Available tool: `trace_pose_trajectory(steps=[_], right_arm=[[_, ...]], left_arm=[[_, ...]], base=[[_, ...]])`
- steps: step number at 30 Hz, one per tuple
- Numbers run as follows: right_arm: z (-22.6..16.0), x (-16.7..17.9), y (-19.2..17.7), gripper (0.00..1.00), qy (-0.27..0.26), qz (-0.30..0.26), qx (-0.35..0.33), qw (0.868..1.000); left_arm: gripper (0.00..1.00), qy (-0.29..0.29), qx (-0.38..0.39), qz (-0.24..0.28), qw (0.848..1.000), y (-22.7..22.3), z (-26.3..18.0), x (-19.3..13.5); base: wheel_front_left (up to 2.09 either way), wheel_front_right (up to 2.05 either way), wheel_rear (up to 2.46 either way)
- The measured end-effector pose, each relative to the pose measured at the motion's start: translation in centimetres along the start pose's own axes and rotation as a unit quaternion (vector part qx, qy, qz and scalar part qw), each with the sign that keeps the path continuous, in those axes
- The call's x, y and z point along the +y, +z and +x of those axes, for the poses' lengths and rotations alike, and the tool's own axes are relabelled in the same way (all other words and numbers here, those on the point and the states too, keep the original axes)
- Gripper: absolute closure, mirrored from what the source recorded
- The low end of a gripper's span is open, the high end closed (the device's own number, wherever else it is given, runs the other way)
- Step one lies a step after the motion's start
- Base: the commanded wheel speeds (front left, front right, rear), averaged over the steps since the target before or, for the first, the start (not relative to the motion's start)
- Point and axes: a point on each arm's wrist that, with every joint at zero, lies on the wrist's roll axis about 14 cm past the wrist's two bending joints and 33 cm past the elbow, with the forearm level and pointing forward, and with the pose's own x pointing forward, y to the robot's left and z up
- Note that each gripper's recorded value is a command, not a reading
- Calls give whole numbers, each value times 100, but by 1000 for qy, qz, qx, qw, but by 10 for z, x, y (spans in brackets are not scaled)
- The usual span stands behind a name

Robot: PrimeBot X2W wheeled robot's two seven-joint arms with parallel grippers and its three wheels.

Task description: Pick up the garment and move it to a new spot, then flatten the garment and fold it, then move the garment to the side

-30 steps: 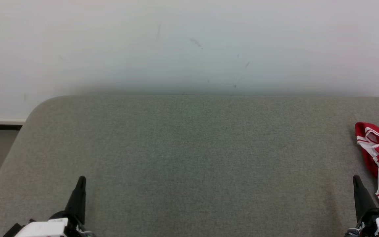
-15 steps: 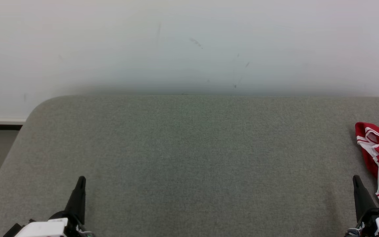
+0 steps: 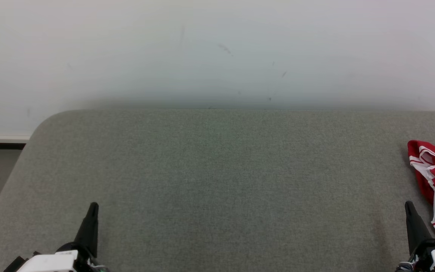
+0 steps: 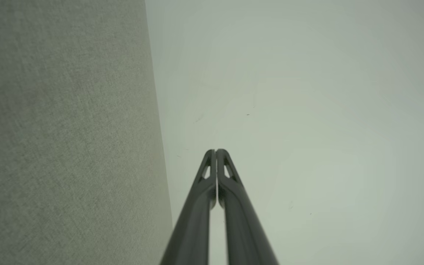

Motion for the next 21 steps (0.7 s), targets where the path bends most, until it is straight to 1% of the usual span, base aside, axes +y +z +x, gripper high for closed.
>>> trace_pose_trajectory(steps=[21], right_arm=[[0,0,0,100,0,0,0,1000]], left_arm=[[100,0,0,0,1000,0,0,0]], base=[[0,0,0]])
